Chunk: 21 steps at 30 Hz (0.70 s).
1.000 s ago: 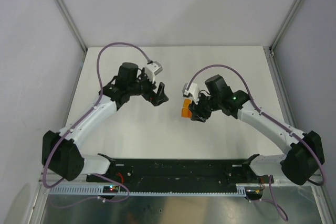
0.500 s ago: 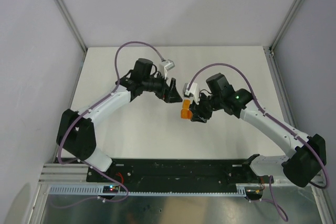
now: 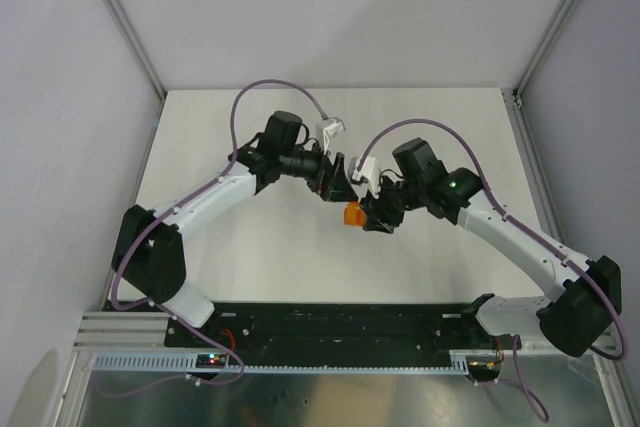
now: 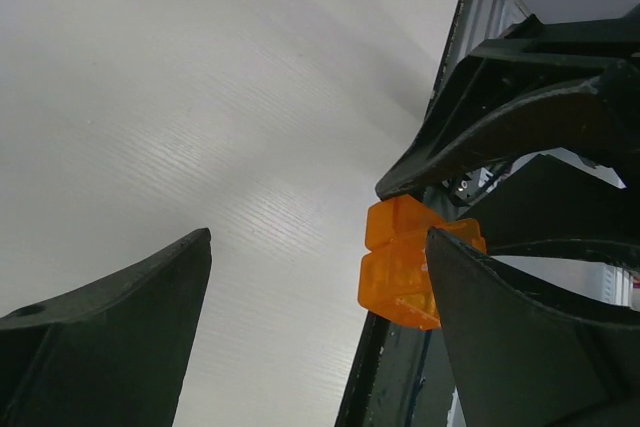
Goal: Sort the pills into containers
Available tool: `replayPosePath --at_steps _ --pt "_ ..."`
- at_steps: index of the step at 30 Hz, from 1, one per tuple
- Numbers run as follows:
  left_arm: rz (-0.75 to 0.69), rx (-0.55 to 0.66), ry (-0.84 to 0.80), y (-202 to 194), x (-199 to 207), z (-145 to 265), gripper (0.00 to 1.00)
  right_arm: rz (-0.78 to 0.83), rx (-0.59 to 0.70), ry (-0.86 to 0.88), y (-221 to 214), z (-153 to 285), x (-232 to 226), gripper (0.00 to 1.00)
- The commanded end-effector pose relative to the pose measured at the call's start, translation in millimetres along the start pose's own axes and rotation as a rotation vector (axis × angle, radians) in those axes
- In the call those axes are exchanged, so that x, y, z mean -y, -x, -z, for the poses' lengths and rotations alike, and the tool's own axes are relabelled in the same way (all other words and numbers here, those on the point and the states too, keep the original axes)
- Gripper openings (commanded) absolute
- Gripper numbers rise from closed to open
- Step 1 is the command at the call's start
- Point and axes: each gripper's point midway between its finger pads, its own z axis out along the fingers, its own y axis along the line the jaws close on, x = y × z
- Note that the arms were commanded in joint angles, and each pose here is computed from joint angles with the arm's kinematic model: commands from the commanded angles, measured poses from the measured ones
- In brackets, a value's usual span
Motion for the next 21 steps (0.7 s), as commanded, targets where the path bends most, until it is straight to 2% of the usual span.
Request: replayPosePath --at_steps 1,21 --pt "-0.054 0.014 -0.066 5.9 17.7 1.0 0.9 0.022 0.043 -0.013 19.4 6.1 3.2 0.0" --pt "-0.004 -0.067 -0.19 -21.3 36.7 -11.9 0.73 0.006 0.052 -0.075 22.0 12.1 13.9 0.0"
